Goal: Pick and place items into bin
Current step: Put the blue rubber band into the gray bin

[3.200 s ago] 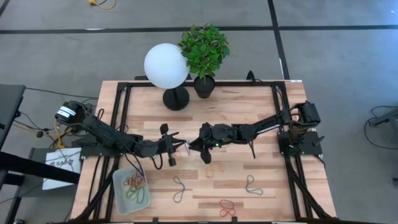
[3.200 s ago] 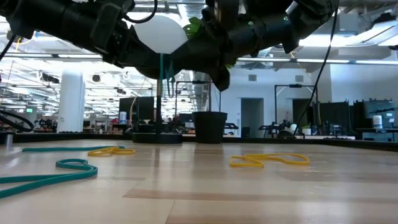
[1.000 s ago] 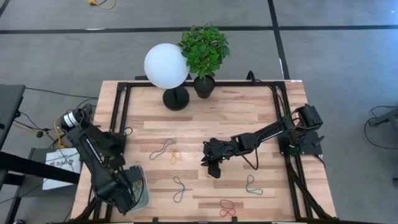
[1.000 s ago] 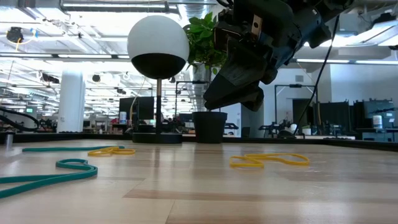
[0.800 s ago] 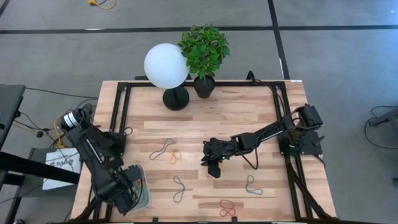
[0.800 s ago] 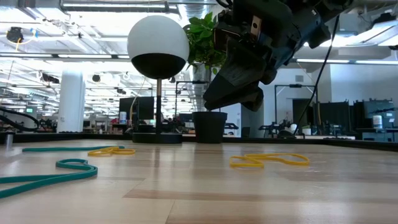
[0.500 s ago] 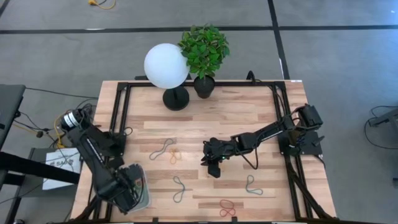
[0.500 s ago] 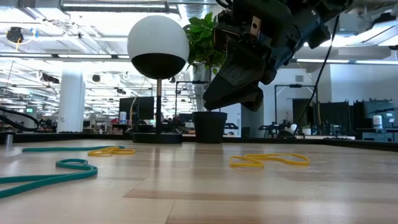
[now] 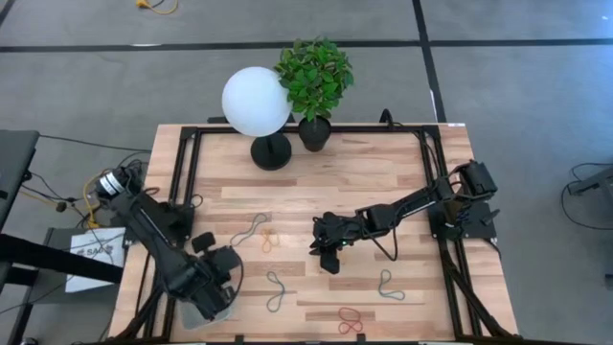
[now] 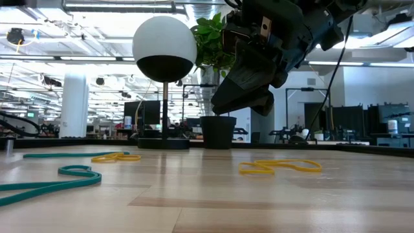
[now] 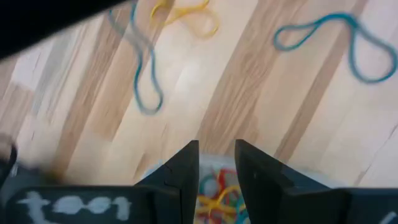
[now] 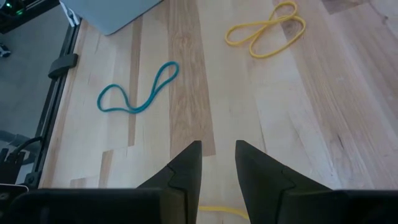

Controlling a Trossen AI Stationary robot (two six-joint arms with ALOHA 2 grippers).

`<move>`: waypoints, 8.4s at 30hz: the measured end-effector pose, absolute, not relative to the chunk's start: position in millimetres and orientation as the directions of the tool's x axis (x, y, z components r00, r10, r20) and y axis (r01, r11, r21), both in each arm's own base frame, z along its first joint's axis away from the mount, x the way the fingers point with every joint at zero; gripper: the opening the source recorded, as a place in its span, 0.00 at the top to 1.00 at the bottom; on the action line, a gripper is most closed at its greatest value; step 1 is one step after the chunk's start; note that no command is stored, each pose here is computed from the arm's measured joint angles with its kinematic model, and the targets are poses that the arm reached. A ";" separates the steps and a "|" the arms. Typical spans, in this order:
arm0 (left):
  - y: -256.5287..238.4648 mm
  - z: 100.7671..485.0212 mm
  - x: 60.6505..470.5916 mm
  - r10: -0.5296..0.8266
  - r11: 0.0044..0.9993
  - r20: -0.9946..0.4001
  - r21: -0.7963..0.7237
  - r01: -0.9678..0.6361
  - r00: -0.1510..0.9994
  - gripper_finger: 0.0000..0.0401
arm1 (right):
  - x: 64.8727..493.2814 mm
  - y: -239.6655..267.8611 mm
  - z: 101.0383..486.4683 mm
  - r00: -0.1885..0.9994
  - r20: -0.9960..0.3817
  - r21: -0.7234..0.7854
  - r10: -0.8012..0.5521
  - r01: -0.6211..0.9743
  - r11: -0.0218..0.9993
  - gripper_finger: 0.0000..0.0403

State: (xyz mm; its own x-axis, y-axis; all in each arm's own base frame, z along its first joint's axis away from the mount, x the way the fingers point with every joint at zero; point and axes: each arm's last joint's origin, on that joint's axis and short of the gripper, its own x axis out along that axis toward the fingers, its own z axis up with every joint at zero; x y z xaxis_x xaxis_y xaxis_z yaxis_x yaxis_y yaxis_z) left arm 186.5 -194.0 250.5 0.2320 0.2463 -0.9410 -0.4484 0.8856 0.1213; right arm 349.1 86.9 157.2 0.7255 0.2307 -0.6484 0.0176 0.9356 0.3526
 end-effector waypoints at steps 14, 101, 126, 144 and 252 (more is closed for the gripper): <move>-176.9 251.6 210.3 0.299 0.916 -0.902 0.181 -0.357 0.311 0.76 | 349.1 86.9 157.2 0.725 -0.648 0.353 0.231 0.017 0.936 0.77; -0.5 139.0 194.2 0.105 0.869 -0.773 -0.234 -0.436 0.626 0.88 | 358.5 70.2 164.1 0.802 -0.576 0.365 0.156 0.082 0.927 0.77; -14.4 104.0 196.6 0.220 0.838 -0.832 -0.106 -0.535 0.509 0.88 | 357.7 67.8 162.4 0.790 -0.594 0.359 0.149 0.094 0.929 0.77; -20.9 132.4 217.8 0.187 0.859 -0.768 -0.174 -0.481 0.612 1.00 | 357.2 65.2 161.1 0.782 -0.607 0.353 0.142 0.105 0.930 0.77; -114.7 274.7 190.3 0.533 0.846 -0.468 0.298 -0.442 0.705 0.78 | 354.8 50.5 155.4 0.739 -0.665 0.333 0.104 0.169 0.928 0.77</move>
State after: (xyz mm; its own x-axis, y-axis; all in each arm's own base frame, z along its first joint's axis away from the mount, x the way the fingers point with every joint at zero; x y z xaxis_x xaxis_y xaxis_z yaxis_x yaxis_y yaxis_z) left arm 190.3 -114.7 274.7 0.7048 0.5329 -0.4683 -0.4421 0.8462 0.2975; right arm 354.8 50.5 155.4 0.7393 0.1042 -0.6653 0.1687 0.9278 0.3328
